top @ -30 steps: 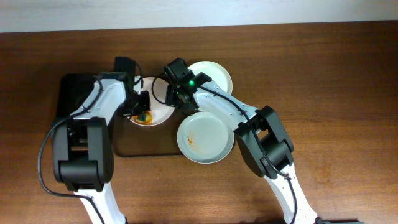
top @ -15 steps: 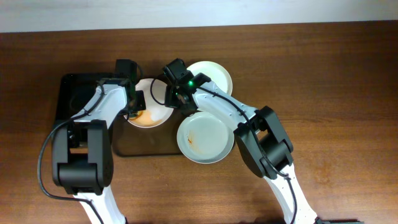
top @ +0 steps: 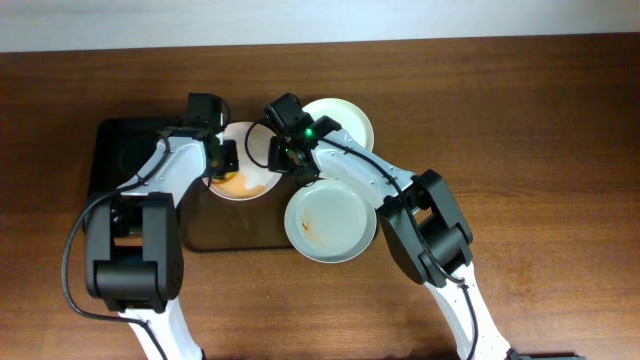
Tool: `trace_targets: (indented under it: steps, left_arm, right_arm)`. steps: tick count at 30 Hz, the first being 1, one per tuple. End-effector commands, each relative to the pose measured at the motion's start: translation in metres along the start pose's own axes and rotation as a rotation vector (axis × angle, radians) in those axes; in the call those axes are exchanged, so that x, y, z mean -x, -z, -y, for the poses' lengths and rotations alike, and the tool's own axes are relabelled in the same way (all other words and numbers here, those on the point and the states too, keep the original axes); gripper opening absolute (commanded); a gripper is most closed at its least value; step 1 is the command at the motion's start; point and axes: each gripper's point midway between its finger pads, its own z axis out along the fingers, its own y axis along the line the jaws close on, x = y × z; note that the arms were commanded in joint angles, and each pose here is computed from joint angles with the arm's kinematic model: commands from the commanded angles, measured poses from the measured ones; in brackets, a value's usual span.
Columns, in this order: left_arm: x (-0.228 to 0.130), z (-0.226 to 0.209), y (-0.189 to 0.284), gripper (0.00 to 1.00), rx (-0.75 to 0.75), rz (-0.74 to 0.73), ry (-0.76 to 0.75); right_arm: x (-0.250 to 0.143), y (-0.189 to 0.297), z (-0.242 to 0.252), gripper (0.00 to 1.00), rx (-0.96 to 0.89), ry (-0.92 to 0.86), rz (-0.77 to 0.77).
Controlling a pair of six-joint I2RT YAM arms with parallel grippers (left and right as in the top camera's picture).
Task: Clean dirty plates on tray and stack at the side
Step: 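Scrub the left white plate again with the sponge in the left gripper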
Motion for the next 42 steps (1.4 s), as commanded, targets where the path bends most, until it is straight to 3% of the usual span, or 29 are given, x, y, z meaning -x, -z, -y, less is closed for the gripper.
trace_targets:
  steps: [1, 4, 6, 10, 12, 17, 20, 23, 28, 32, 34, 37, 42]
  left_arm:
    - [-0.002, -0.024, -0.015, 0.01, 0.123, 0.016, 0.046]
    - [-0.010, -0.028, -0.014, 0.01, 0.160, -0.016, 0.032]
    - [-0.037, -0.014, -0.012, 0.01, 0.095, -0.130, 0.003]
    - [-0.087, 0.055, 0.009, 0.01, -0.354, -0.349, -0.108]
    - [-0.087, 0.072, 0.019, 0.01, -0.482, -0.351, -0.150]
    - [-0.042, 0.062, 0.012, 0.01, -0.466, -0.196, -0.103]
    - [-0.016, 0.011, -0.008, 0.01, -0.152, -0.106, 0.083]
    - [-0.015, -0.012, -0.010, 0.01, -0.016, -0.092, 0.160]
    - [-0.050, -0.003, -0.004, 0.01, -0.069, -0.243, 0.148]
    - [-0.061, 0.039, 0.021, 0.01, -0.354, -0.334, -0.020]
    - [-0.052, 0.052, 0.039, 0.01, -0.446, -0.337, -0.059]
    - [-0.023, 0.051, 0.071, 0.01, -0.457, -0.309, -0.100]
    - [0.037, 0.025, 0.115, 0.01, -0.355, -0.170, -0.114]
  right_arm:
    - [-0.005, -0.005, 0.003, 0.04, -0.018, 0.005, -0.013]
    - [-0.004, -0.005, 0.003, 0.04, -0.017, 0.005, -0.013]
    - [-0.005, -0.005, 0.003, 0.04, -0.017, 0.005, -0.013]
    - [-0.006, -0.005, 0.003, 0.04, -0.016, 0.024, -0.020]
    - [-0.008, -0.005, 0.002, 0.04, -0.006, 0.026, -0.030]
    - [-0.009, -0.005, 0.003, 0.04, -0.010, 0.026, -0.035]
    - [-0.010, -0.005, 0.004, 0.04, -0.014, 0.025, -0.039]
    - [-0.010, -0.005, 0.004, 0.04, -0.014, 0.026, -0.039]
    - [-0.012, -0.005, 0.005, 0.04, -0.019, 0.048, -0.046]
    - [-0.014, -0.005, 0.007, 0.04, -0.026, 0.049, -0.055]
    - [-0.014, -0.005, 0.008, 0.04, -0.029, 0.049, -0.057]
    - [-0.016, -0.004, 0.009, 0.04, -0.034, 0.048, -0.064]
    - [-0.021, -0.004, 0.006, 0.04, -0.014, 0.073, -0.090]
